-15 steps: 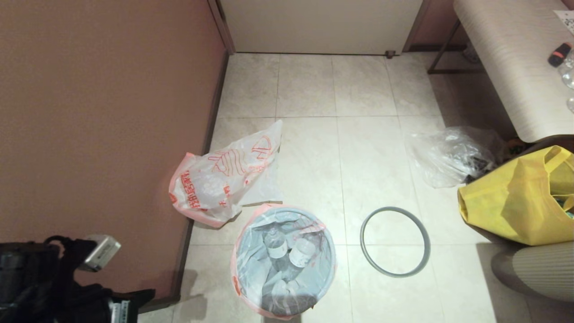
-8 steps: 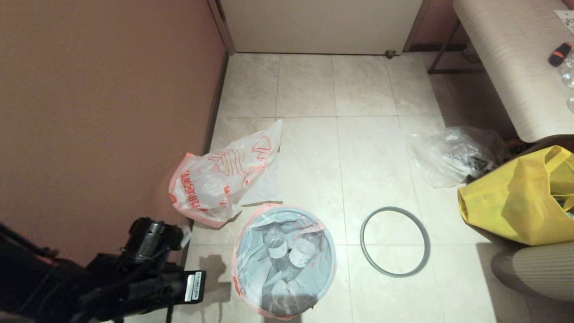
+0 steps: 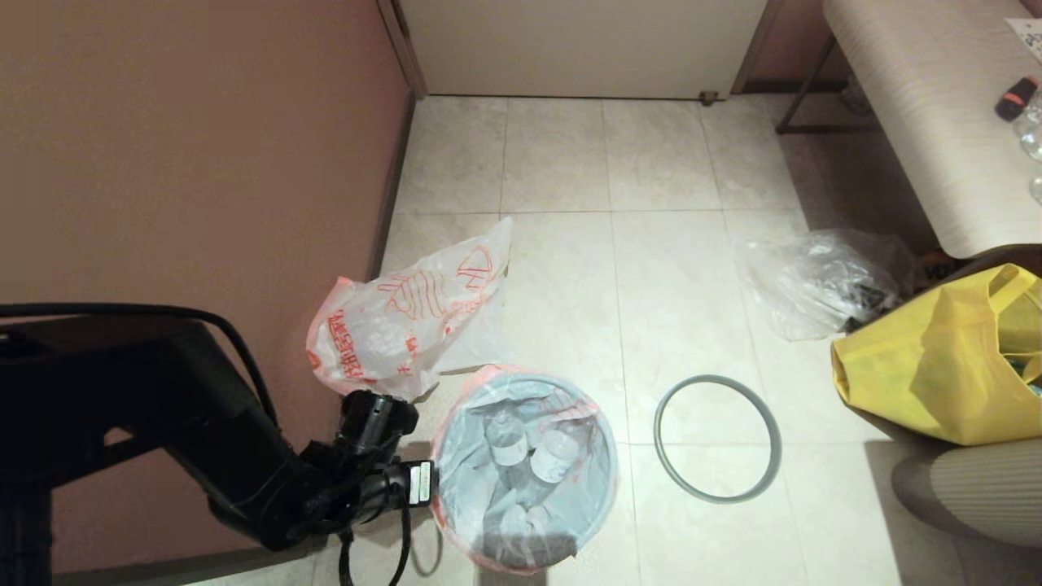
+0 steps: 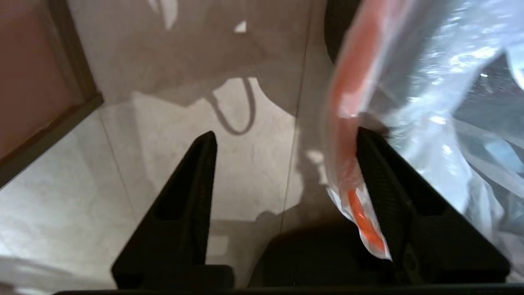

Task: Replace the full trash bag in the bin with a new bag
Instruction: Place the trash bag on the floor

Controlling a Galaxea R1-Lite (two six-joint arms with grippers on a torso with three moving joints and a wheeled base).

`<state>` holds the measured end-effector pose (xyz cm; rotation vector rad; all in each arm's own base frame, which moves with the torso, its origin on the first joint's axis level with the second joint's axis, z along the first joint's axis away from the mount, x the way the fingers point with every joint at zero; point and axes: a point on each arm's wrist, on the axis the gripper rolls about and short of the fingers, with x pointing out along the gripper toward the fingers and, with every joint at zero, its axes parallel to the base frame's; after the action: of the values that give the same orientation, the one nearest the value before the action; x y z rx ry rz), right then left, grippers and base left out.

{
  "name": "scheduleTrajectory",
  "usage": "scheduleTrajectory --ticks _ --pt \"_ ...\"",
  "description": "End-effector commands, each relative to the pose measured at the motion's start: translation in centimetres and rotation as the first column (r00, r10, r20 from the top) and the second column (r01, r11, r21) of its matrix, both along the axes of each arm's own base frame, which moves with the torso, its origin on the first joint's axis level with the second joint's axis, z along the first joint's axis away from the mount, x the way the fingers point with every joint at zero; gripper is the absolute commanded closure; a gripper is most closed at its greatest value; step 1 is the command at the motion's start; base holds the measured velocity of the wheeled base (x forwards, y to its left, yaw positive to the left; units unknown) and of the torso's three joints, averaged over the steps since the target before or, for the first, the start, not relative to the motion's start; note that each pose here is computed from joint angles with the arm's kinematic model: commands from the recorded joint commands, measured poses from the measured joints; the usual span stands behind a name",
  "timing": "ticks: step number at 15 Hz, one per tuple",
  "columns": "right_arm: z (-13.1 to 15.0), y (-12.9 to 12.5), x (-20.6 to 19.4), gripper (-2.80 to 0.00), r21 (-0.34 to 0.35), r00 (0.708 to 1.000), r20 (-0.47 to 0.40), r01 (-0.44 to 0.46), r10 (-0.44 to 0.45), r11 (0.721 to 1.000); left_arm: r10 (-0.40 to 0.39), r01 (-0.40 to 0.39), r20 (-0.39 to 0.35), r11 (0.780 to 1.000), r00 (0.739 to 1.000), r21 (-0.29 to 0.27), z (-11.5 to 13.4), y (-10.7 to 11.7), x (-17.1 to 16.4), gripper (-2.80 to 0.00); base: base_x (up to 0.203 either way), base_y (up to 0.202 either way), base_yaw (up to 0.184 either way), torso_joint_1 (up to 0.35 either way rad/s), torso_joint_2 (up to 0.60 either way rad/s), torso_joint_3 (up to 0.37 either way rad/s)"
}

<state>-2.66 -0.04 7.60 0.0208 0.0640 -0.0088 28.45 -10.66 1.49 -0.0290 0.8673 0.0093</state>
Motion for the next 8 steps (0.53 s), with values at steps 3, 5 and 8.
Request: scheduleTrajectory --ticks 3,5,8 --pt "0.0 0.0 0.0 0.0 0.0 1.0 -0.003 0.0 0.0 1.0 0.006 -0.006 -0.015 1.0 1.0 0.008 -1.1 0.0 0.3 -2.8 0.0 0.0 0.0 0.0 0.0 0.0" --pt "0.0 0.0 0.0 0.0 0.0 1.0 -0.003 0.0 0.0 1.0 0.008 -0.008 -0.025 1.0 1.0 0.017 -1.6 -0.1 0.4 -2.8 0.0 0.0 0.0 0.0 0.0 0.0" --pt "0.0 0.0 0.0 0.0 0.0 1.0 -0.003 0.0 0.0 1.0 0.021 -0.02 0.06 1.0 0.998 -0.019 -1.9 -0.5 1.6 -2.8 0.0 0.0 0.0 0.0 0.0 0.0"
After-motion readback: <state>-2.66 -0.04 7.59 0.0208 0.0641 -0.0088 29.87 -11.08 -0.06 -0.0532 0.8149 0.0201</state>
